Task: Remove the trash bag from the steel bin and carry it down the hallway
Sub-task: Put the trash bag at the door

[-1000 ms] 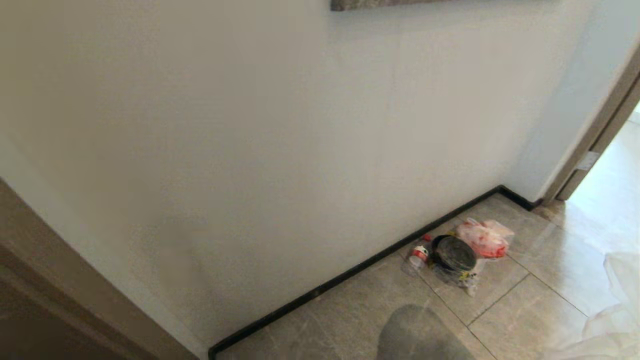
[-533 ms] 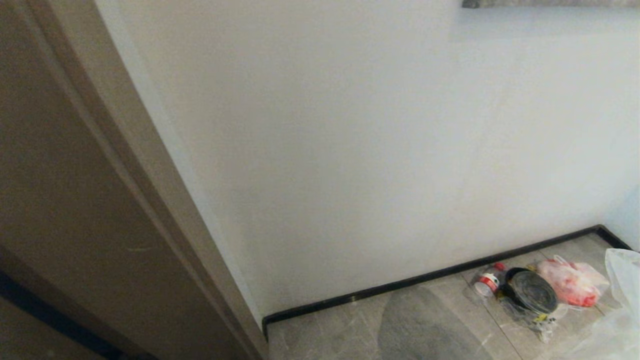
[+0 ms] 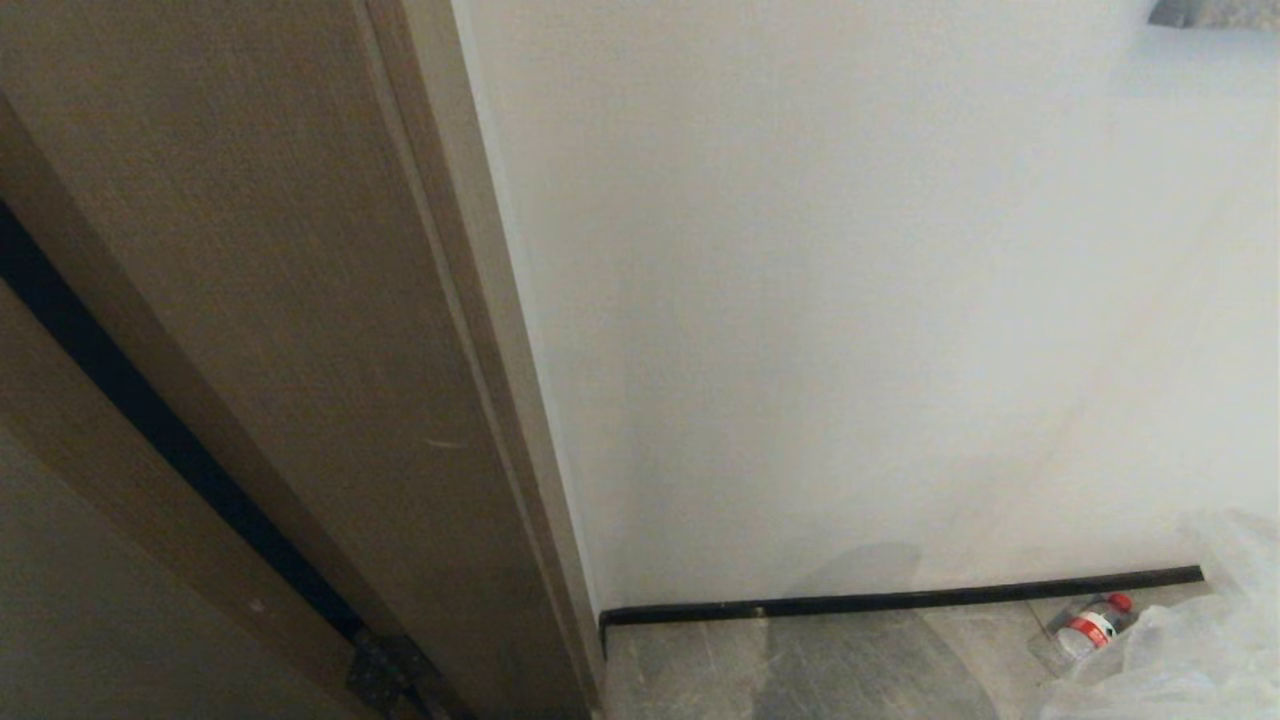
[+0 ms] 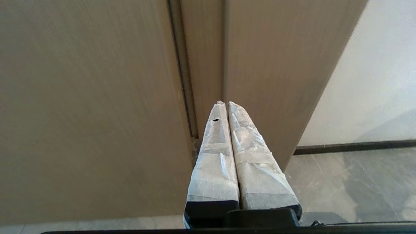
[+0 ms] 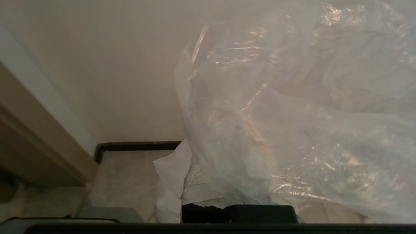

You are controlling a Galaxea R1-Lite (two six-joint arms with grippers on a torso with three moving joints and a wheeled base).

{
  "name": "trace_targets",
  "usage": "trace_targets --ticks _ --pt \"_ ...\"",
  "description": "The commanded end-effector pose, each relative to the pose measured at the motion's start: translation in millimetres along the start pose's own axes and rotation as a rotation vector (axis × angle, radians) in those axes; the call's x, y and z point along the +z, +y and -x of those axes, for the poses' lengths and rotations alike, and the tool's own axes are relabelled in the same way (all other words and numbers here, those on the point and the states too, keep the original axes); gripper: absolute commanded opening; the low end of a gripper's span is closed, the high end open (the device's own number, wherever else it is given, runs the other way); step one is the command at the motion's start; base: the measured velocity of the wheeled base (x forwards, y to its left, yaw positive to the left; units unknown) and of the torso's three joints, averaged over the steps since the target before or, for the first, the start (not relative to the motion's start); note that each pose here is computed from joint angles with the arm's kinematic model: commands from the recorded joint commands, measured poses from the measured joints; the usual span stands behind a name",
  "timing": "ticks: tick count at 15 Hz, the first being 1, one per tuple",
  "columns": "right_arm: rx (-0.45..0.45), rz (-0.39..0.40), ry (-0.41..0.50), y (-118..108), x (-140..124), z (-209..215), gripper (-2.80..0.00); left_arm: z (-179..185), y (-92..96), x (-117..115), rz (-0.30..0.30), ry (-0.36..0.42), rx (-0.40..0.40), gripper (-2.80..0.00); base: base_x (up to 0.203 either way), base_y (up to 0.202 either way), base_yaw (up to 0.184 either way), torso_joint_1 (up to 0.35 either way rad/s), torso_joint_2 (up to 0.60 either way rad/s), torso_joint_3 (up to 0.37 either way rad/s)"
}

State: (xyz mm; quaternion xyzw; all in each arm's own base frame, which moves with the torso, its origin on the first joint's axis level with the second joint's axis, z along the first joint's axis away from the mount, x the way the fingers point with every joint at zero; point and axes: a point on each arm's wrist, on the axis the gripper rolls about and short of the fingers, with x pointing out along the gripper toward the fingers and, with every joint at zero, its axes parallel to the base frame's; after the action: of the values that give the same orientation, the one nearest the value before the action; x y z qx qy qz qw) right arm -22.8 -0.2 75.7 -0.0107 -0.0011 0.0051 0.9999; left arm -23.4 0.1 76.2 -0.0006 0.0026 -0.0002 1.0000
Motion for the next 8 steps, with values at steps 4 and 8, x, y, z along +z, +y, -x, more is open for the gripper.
trace_targets --ticks 4,8 --pt "0.002 0.003 0.005 0.0 -0.7 -0.2 -2.8 -0.1 0.0 -0.4 0.0 0.003 0.0 -2.8 0.0 0.0 0.0 0.0 0.0 0.0" --pt "0.002 0.003 0.005 0.0 -0.7 -0.2 -2.8 0.0 0.0 0.0 0.002 0.001 0.0 -2.8 0.0 0.0 0.0 0.004 0.0 -0.151"
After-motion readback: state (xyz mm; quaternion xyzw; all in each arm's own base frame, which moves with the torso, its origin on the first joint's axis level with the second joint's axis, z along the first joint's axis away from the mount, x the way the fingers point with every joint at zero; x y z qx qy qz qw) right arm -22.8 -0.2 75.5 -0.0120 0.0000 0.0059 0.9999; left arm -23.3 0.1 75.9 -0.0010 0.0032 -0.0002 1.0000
